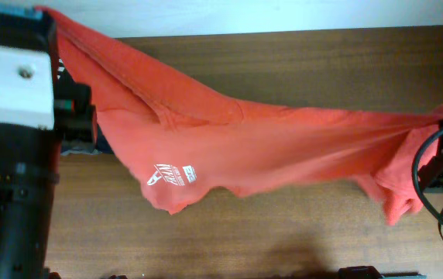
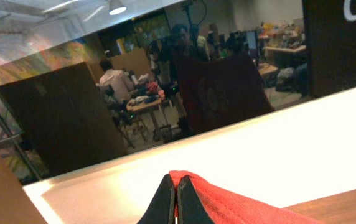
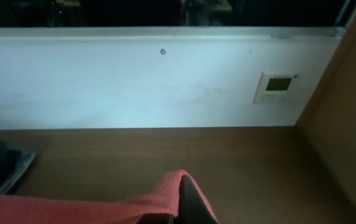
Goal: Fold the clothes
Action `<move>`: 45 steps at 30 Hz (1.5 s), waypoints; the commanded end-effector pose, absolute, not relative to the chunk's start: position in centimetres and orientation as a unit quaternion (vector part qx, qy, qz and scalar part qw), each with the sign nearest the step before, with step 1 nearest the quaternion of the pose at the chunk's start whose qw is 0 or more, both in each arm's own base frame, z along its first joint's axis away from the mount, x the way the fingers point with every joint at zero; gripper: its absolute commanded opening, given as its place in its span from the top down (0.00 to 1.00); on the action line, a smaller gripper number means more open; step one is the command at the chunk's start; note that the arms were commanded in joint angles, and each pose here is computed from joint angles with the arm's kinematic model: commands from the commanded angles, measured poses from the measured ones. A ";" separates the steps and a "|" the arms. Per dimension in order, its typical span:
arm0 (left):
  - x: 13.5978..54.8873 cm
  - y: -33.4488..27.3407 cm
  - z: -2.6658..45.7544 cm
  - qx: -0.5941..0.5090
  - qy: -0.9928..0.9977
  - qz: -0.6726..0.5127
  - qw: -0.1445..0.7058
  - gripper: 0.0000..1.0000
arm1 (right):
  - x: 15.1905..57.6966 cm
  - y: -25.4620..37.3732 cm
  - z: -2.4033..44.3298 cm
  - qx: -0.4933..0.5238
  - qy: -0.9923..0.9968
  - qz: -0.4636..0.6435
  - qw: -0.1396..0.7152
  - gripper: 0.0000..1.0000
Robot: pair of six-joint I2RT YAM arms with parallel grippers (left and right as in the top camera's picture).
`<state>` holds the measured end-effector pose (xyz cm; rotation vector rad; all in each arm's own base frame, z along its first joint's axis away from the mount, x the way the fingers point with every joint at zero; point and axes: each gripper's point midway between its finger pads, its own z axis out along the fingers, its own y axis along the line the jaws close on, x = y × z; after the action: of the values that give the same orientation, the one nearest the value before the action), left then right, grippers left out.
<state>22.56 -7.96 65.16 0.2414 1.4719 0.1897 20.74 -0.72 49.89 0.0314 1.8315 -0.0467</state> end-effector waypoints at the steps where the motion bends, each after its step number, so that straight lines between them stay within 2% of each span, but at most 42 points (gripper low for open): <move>1: 21.5 -6.1 65.3 0.074 0.674 0.101 0.728 1.00 | 19.6 -2.0 51.1 0.042 0.782 -0.044 0.620 0.96; 8: 19.7 -5.2 65.2 0.065 0.680 0.095 0.724 1.00 | 17.4 -2.3 53.1 0.048 0.765 -0.047 0.640 0.96; 14: 18.7 -5.4 65.6 0.059 0.684 0.089 0.722 1.00 | 13.4 -1.8 55.4 0.041 0.745 -0.033 0.666 0.96; 18: 17.9 -4.2 65.4 0.030 0.706 0.121 0.697 1.00 | 12.2 -1.5 54.6 0.049 0.756 -0.010 0.652 0.96; 21: 17.9 -4.9 65.2 0.039 0.706 0.126 0.696 1.00 | 14.4 -1.1 52.3 0.042 0.790 -0.005 0.612 0.96; 30: 19.5 -6.1 64.4 0.015 0.705 0.189 0.684 1.00 | 25.8 -0.1 45.9 0.022 0.873 0.001 0.488 0.96; 35: 20.6 -9.5 64.6 0.026 0.703 0.200 0.682 1.00 | 26.3 0.3 45.7 0.016 0.875 0.012 0.483 0.96; 42: 20.6 -8.2 65.5 -0.019 0.705 0.184 0.685 1.00 | 23.6 0.3 46.9 0.008 0.862 0.008 0.507 0.96; 44: 20.7 -8.7 66.0 0.012 0.695 0.180 0.696 1.00 | 23.1 0.2 47.2 0.008 0.859 0.008 0.512 0.96; 45: 20.8 -9.6 66.3 0.064 0.683 0.198 0.700 1.00 | 22.8 0.2 47.4 0.008 0.856 0.008 0.516 0.96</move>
<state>20.93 -9.76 65.24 -0.0048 1.5697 0.4076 23.43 0.34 46.55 0.0248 2.0893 0.0234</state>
